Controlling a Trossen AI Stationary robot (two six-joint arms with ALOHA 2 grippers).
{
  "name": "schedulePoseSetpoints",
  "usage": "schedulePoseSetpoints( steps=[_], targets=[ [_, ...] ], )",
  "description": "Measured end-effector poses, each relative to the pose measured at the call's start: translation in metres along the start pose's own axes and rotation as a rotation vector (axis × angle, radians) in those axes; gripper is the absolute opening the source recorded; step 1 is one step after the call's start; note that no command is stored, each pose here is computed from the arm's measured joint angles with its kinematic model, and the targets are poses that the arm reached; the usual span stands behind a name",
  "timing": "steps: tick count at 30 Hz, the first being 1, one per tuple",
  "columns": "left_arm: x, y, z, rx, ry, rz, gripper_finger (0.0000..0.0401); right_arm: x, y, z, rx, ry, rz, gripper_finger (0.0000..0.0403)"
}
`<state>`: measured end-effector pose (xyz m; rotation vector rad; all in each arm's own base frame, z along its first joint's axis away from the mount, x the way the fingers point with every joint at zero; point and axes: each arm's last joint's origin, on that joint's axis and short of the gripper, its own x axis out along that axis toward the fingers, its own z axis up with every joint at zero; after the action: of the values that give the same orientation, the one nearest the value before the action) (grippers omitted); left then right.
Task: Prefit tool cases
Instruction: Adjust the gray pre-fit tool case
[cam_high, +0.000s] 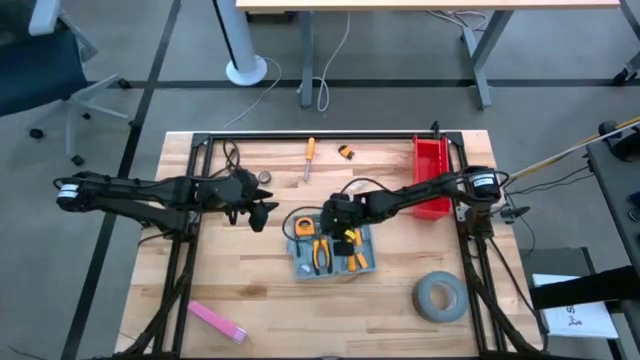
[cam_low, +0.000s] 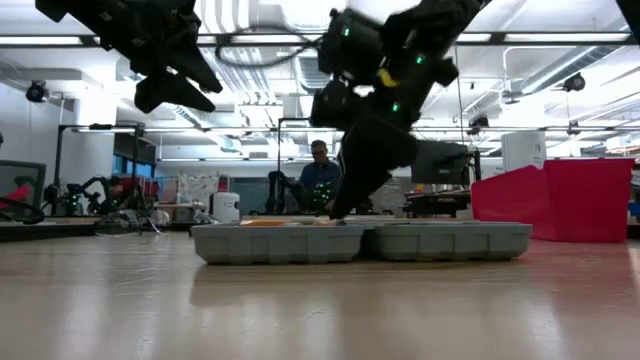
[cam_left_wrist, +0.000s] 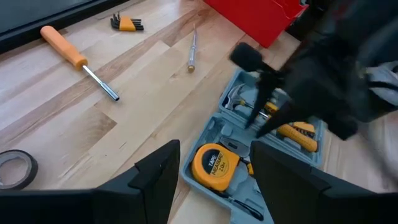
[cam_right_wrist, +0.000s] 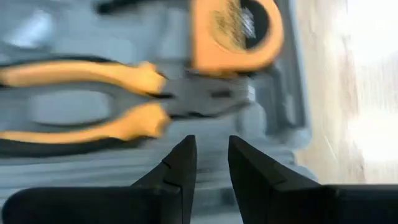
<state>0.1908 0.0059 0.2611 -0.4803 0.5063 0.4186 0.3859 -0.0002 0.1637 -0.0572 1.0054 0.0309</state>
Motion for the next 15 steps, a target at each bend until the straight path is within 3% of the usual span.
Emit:
schedulePoseSetpoints(
  steps=[15],
  targets=[
    [0.0, 0.0, 0.0, 0.0, 0.001, 0.001, 0.0204, 0.007, -0.035, -0.005, 0.136, 0.009, -0.048, 0.0081]
  ],
)
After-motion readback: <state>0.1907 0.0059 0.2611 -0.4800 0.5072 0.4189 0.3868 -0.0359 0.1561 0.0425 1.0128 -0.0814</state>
